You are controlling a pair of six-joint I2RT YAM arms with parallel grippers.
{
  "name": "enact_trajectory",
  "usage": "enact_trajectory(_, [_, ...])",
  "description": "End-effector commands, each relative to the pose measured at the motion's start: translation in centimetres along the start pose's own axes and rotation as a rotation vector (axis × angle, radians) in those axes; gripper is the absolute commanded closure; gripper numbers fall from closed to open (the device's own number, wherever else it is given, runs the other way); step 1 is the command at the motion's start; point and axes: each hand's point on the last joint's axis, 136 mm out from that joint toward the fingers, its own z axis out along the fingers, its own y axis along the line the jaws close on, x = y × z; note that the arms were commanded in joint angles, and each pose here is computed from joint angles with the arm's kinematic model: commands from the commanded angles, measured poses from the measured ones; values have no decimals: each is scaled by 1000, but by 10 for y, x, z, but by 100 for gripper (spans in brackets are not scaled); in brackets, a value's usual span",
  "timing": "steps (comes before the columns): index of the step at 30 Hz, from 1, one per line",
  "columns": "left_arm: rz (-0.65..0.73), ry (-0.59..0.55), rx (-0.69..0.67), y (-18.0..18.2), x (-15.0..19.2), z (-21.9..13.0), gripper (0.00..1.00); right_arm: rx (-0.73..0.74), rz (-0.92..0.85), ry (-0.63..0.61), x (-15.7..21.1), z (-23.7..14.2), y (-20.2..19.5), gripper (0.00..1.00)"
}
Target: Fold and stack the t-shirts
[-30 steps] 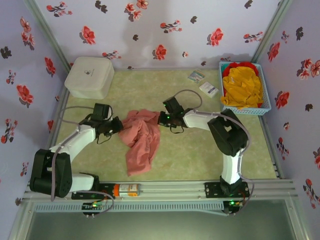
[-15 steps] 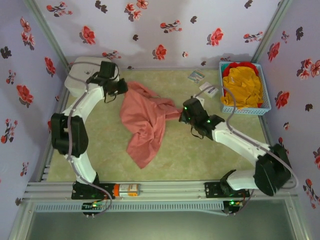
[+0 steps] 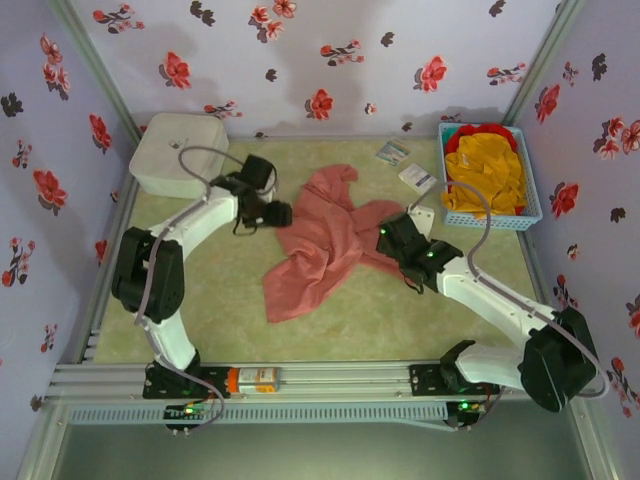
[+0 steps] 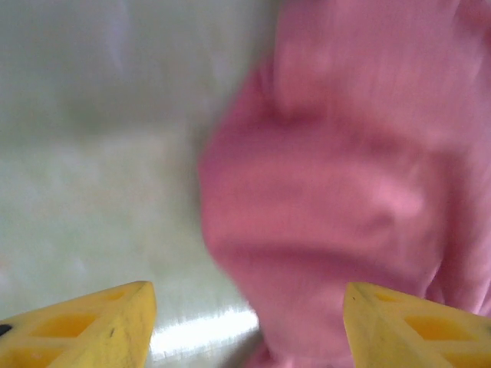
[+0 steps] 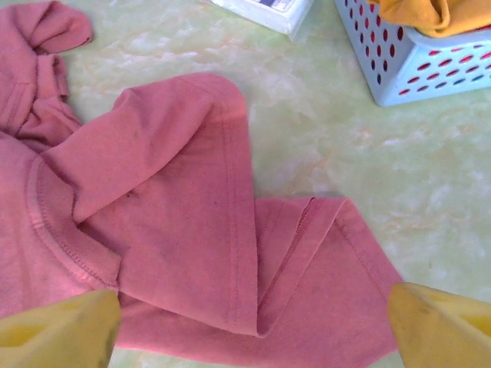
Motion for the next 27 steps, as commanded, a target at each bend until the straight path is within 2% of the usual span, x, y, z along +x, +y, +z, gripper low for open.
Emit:
enact_trajectory(1, [32,-6,41,-32,32,-12,34,31,-19,-24,-17,5,3,5])
enact_trajectory(5, [112,-11,13,-62,65,-8,34,14,0,-17,-23,10,11,4])
enact_trajectory(10, [187,-29,40,-106,67,0,36,-29,74,29,-15,21,12,5])
enact_trajectory(14, [268,-8,37,-136,65,22,37,-33,100,60,-10,25,8,5])
enact_trajectory(20, [346,27,1,-158,65,58,38,-22,131,88,-5,26,-4,5])
enact_trajectory(27, [414,41,-50,-175,78,75,41,-15,169,107,-1,31,-17,5])
